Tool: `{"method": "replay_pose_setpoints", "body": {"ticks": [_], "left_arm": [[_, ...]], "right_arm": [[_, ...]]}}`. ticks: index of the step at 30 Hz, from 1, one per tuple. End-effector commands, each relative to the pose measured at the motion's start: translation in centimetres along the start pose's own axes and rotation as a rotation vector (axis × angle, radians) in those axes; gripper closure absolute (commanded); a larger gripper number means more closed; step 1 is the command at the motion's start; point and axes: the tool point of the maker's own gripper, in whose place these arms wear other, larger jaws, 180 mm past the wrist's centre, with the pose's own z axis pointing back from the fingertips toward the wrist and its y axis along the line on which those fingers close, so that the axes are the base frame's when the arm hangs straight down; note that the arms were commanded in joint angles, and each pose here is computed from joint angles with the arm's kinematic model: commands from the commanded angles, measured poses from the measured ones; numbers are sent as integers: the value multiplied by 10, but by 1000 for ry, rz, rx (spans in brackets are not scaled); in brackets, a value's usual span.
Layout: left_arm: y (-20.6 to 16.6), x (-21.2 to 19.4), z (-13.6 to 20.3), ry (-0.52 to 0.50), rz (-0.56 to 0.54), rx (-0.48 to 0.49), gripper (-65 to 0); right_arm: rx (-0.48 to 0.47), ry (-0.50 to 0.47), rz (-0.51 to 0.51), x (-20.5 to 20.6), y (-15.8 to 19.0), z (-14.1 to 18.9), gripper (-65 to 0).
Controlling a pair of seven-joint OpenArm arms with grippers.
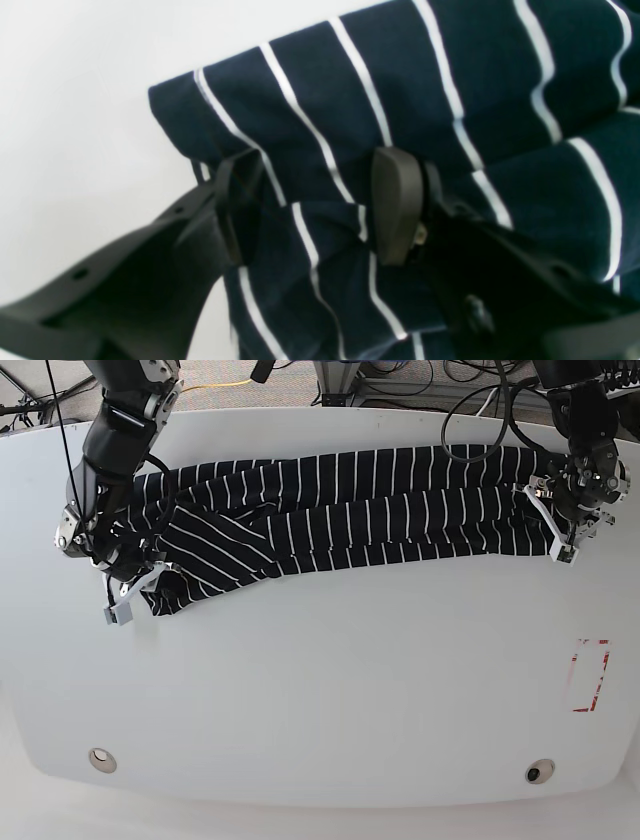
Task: Fold the T-shirt properly
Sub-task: 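Pull the strip end outward with the right gripper to straighten it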
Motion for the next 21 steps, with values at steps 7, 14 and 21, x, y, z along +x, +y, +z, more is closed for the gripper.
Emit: {"method": "replay_pose_setpoints", "body": {"ticks": [7, 14, 21], "left_arm": [[7, 5, 3, 0, -16, 22, -318], [5, 3, 2, 5, -17, 15, -318], [10, 29, 3, -51, -17, 27, -321]], "right_arm": [[-114, -49, 2, -2, -49, 35, -124], [-182, -99, -74, -6, -78, 62, -124], [-232, -128, 49, 30, -59, 90, -124]]}}
